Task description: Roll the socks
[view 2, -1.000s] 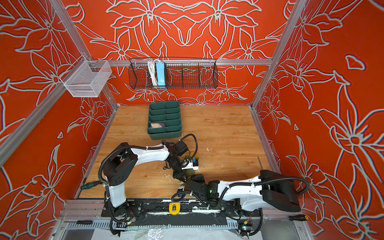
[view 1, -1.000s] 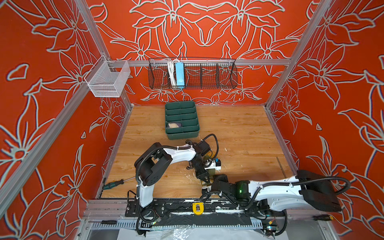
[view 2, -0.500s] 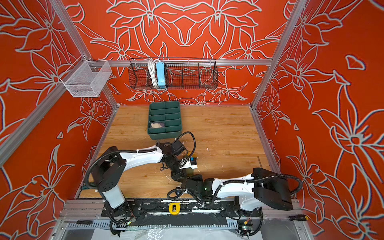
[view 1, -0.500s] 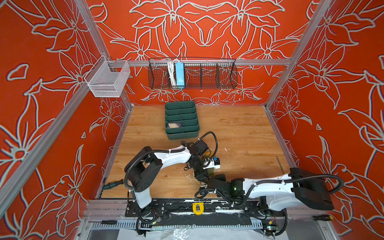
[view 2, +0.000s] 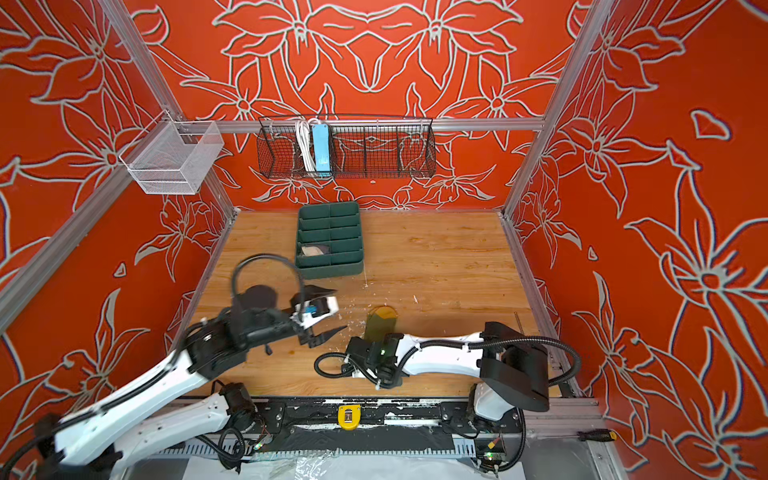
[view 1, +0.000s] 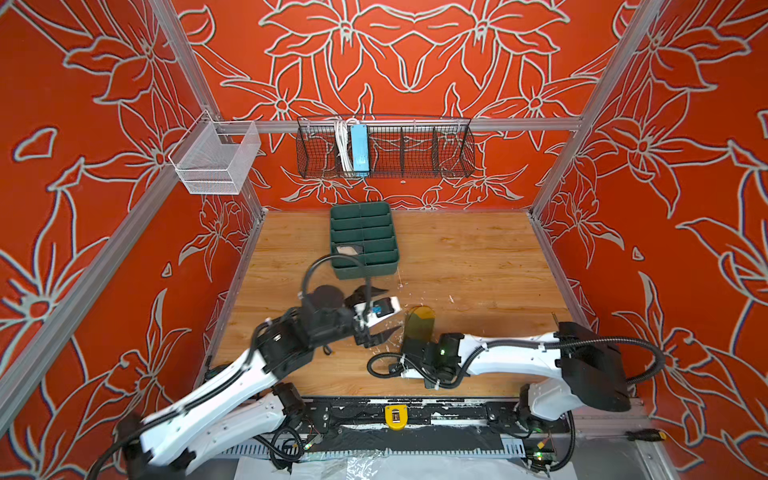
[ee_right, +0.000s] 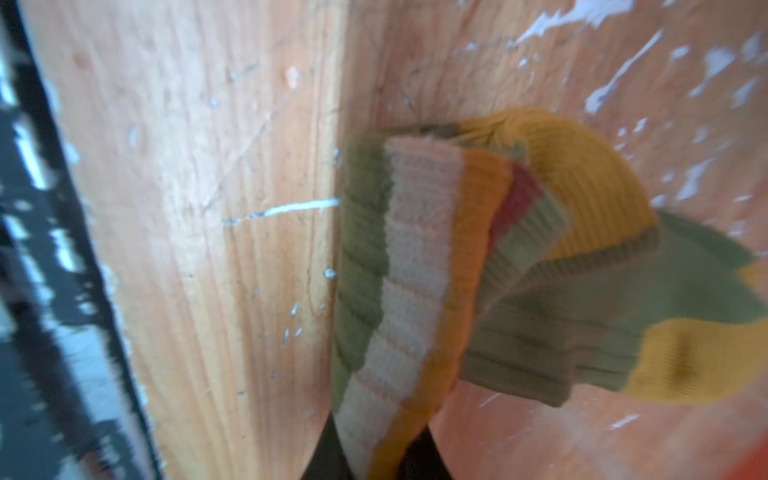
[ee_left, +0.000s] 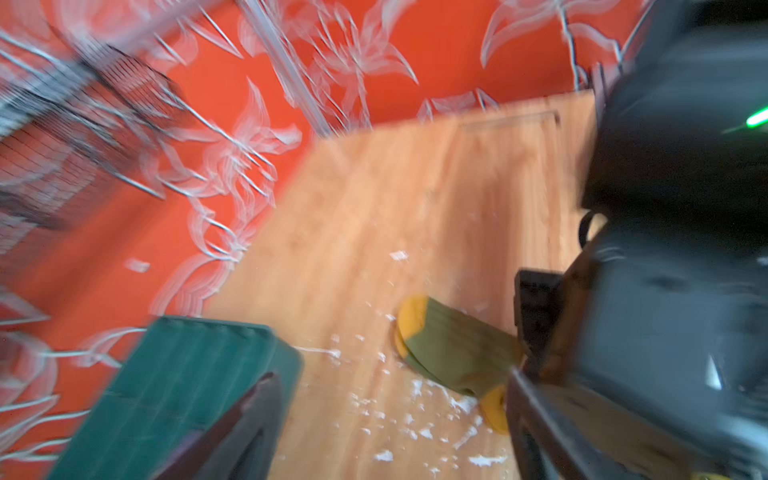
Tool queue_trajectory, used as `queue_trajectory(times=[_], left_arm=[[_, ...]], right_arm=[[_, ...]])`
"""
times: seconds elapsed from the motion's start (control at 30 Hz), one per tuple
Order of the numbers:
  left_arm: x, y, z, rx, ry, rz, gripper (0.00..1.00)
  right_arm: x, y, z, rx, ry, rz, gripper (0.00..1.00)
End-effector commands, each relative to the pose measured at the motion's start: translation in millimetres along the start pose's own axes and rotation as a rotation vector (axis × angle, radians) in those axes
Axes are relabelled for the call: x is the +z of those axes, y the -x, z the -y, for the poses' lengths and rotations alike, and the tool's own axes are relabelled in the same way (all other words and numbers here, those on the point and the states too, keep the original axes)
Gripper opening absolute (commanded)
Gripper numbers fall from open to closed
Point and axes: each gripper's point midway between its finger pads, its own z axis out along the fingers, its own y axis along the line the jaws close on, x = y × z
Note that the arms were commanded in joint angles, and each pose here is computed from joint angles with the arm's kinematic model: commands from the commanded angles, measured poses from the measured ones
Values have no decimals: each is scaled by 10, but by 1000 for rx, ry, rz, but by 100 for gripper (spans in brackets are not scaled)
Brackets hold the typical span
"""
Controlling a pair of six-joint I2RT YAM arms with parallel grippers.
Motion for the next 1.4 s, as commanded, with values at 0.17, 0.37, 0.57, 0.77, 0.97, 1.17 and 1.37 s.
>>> queue_trajectory(times=[0.17,0.37,0.57,0.77,0.97,1.17,1.37], left_arm=[[-689,-15,141,261,-22,-34,89],[-479,-451,586,303,-335,-206,88],[-57,-866,904,397,-386,-255,88],[351,-1256,1267,374,-445,-360,84],[841,-1497,1304,216,-380,-498,68],[1159,-1816,1443,270,-308,-568,58],[1368,-1954,1287,298,-166,-609,55]], right_arm=[[-18,11,-362,136,428,-77,0],[-80,179,-149,182,537,-17,0],[-40,304,31,199,591,23,0],[-10,278,56,224,637,49,0],[12,232,31,236,610,118,0],[67,171,-17,256,612,121,0],[38,188,-48,264,619,151,0]])
